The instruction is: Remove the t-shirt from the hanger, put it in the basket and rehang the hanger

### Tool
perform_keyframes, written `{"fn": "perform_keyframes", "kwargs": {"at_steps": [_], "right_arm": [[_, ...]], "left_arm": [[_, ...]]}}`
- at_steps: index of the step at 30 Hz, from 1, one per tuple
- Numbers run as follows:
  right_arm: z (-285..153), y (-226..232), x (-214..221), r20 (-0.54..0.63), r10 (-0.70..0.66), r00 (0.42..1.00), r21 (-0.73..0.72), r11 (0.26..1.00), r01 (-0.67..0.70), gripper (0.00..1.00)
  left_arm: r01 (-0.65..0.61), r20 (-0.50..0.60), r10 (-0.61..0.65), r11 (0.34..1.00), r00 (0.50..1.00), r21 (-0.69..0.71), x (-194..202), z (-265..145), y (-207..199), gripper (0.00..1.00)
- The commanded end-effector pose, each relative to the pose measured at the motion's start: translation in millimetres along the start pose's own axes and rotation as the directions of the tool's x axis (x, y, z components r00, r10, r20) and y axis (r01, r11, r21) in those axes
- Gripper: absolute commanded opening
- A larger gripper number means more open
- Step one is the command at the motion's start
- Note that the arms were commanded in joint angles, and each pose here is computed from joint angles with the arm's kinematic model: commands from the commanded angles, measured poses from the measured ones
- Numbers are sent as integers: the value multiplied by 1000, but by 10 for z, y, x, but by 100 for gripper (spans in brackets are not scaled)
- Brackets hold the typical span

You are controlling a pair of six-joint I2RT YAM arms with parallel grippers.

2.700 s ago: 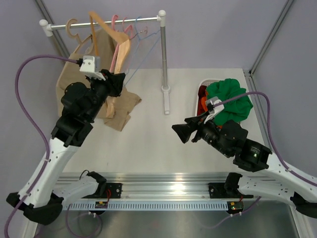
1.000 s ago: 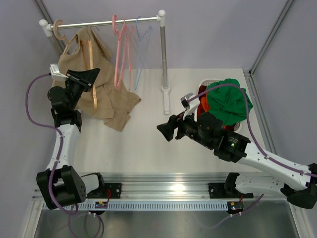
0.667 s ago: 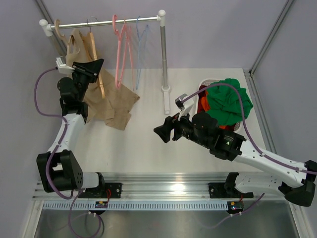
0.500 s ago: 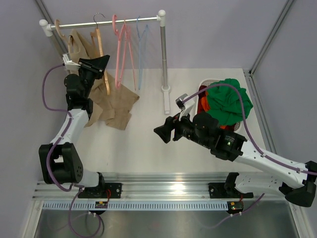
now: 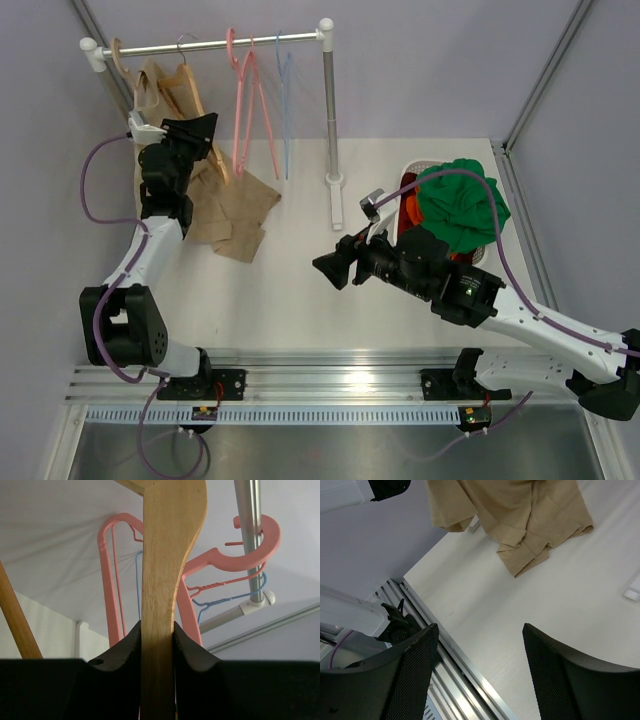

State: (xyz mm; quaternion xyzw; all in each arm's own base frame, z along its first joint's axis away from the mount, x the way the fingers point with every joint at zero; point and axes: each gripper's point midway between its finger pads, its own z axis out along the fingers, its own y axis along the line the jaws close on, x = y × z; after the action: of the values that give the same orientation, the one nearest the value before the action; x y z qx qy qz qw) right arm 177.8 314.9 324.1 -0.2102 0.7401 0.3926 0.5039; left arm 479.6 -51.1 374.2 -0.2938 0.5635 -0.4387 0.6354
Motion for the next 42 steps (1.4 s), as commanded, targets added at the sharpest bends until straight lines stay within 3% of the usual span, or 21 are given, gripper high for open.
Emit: {"fn": "perform_keyframes", "kwargs": {"at_steps": [1,6,27,34,36,39,40,42], "right_arm": [[-63,61,-112,35,-14,999,-34,999,16,75],[-82,48,-116,38,-22,999,-31,999,23,75],[-190,-1,-161,58,-32,998,-12,999,32,75],[-169,-34,-136,53,-38,998,5,999,38,75],[-177,-51,-148,58,-39,998,13,999,39,75],[-177,-55,-150,59,-43,997,16,999,42,76],[-174,-62,-155,60,-44,997,19,999,43,75],[-159,-56,-158,60,-44,997,17,999,43,76]], "left_arm": [[-145,121,142,989,982,15,-247,54,-376,0],[-208,119,209,978,971,-24,-63,153,-492,0],[-83,46,88,993,995,-82,324,261,104,0],[16,-54,-13,998,998,55,568,240,68,1],[34,-80,-29,997,996,67,624,245,102,4],[39,-131,-24,993,991,112,692,223,35,17],[36,-147,-18,992,989,122,710,205,23,33],[25,-148,-6,992,989,128,675,167,0,49]]}}
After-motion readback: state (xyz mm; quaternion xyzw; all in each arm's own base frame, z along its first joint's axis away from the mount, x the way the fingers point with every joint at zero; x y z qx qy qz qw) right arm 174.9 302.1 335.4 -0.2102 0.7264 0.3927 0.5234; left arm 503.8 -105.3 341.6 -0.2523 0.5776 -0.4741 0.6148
